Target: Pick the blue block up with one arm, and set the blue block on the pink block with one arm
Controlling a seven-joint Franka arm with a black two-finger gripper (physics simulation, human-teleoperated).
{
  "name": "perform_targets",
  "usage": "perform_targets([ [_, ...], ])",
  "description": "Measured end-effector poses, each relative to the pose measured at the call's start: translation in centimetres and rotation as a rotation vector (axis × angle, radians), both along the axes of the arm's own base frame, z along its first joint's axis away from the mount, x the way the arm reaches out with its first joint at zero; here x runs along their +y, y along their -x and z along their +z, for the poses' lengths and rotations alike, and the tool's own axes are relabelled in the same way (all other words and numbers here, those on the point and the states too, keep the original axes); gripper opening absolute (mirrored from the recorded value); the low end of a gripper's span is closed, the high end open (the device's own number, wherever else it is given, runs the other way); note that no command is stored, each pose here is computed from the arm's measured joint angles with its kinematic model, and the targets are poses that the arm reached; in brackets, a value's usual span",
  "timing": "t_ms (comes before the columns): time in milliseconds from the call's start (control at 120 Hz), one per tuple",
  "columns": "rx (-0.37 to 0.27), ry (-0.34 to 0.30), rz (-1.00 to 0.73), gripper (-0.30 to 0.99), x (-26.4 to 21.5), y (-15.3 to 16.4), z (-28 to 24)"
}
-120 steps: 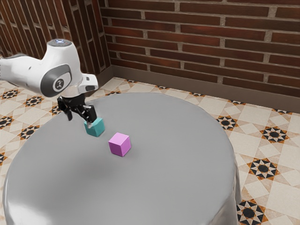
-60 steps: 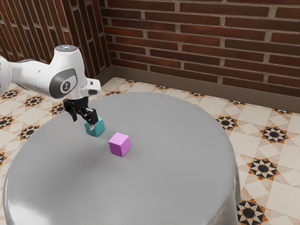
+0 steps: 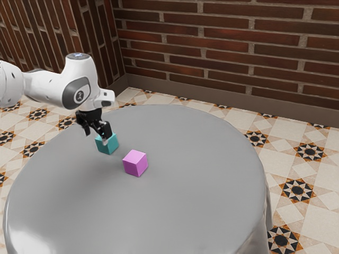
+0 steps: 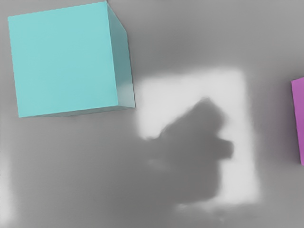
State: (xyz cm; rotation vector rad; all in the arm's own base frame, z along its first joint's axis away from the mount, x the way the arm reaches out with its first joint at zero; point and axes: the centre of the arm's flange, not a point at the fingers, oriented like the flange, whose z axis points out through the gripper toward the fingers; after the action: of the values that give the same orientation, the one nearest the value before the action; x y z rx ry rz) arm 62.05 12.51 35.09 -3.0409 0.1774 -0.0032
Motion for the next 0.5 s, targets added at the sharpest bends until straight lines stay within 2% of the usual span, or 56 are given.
perform_targets([
  [308, -0.016, 0.017, -0.01, 0.69, 1.4, -2.9, -0.6],
  [500, 0.011, 0.036, -0.004, 0.69, 2.0, -3.1, -2.2],
])
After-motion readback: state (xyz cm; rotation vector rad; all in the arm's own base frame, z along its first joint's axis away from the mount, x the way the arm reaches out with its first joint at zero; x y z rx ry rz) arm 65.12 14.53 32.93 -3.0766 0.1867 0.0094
